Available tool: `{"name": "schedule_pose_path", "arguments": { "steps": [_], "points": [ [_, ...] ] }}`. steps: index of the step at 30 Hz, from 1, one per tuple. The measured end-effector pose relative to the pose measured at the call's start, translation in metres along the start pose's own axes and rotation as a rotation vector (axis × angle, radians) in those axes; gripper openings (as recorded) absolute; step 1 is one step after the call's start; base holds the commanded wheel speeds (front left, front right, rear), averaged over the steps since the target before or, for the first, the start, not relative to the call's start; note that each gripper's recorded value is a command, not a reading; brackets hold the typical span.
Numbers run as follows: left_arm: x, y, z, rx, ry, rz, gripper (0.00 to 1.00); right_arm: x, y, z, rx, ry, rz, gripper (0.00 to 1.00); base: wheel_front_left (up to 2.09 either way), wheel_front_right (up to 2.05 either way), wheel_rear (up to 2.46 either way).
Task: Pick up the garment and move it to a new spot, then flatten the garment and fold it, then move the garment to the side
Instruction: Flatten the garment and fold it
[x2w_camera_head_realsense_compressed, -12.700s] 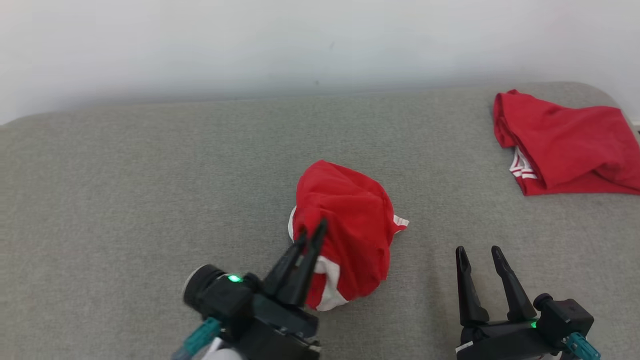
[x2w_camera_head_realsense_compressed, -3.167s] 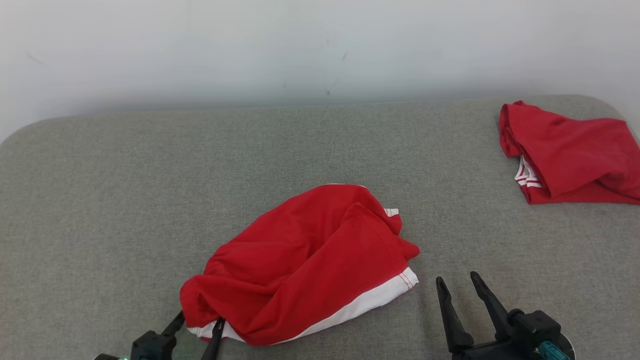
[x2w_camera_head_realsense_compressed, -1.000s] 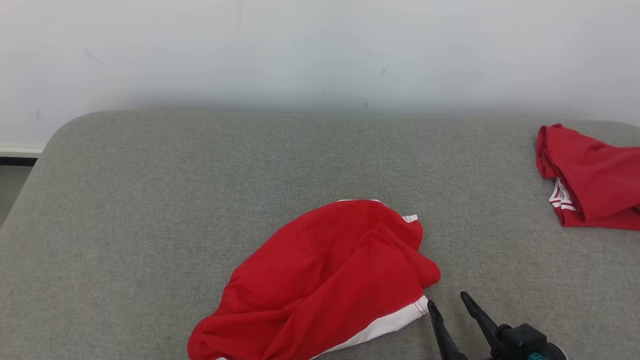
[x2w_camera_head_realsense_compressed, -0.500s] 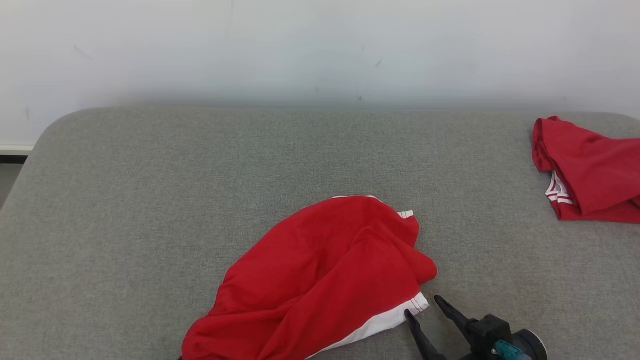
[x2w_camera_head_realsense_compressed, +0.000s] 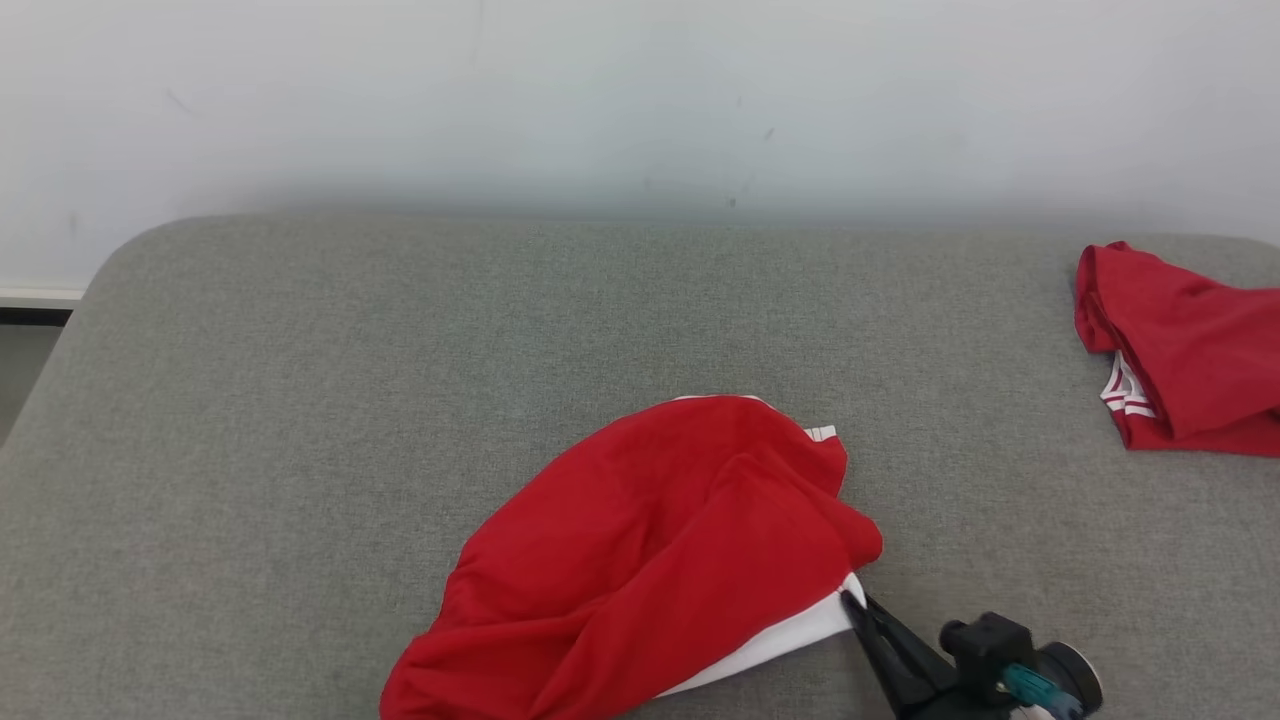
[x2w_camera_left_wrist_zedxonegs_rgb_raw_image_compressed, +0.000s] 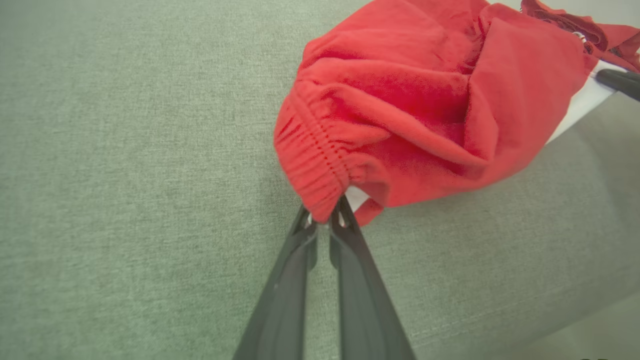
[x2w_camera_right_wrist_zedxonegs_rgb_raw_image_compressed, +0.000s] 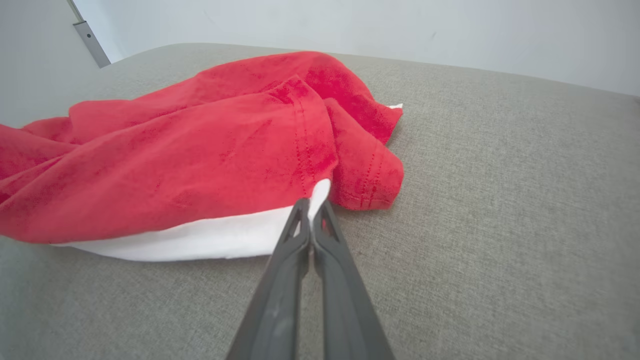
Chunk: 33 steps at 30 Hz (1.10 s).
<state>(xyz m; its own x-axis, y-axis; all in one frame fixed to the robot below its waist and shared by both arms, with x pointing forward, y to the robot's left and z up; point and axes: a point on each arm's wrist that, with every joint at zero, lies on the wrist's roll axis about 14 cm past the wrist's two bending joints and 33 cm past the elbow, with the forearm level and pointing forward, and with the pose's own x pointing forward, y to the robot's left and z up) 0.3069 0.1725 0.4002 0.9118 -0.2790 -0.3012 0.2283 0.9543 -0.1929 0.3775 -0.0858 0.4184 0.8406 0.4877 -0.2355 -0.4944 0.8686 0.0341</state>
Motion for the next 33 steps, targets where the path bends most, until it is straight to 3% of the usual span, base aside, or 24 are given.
{"name": "schedule_pose_path", "arguments": {
  "steps": [5,11,18,24,33],
  "points": [
    [-0.006,-0.003,0.015,-0.001,-0.056,-0.006,0.00,-0.013,-0.008,0.008,0.013,-0.041,-0.029,0.00,0.00,0.00,0.00],
    [-0.002,-0.006,0.052,0.093,-0.145,-0.062,0.00,-0.014,-0.009,0.043,0.021,-0.156,-0.031,0.00,0.00,0.00,0.00],
    [0.032,-0.019,0.140,0.272,-0.291,-0.204,0.00,0.008,-0.024,0.123,-0.025,-0.328,-0.009,0.00,0.00,0.00,0.00],
    [0.073,-0.024,0.233,0.352,-0.369,-0.281,0.00,0.040,-0.053,0.206,-0.117,-0.458,-0.013,0.00,0.00,0.00,0.00],
    [0.145,-0.024,0.340,0.385,-0.403,-0.314,0.00,0.099,-0.105,0.319,-0.096,-0.592,-0.067,0.00,0.00,0.00,0.00]
  ]
}}
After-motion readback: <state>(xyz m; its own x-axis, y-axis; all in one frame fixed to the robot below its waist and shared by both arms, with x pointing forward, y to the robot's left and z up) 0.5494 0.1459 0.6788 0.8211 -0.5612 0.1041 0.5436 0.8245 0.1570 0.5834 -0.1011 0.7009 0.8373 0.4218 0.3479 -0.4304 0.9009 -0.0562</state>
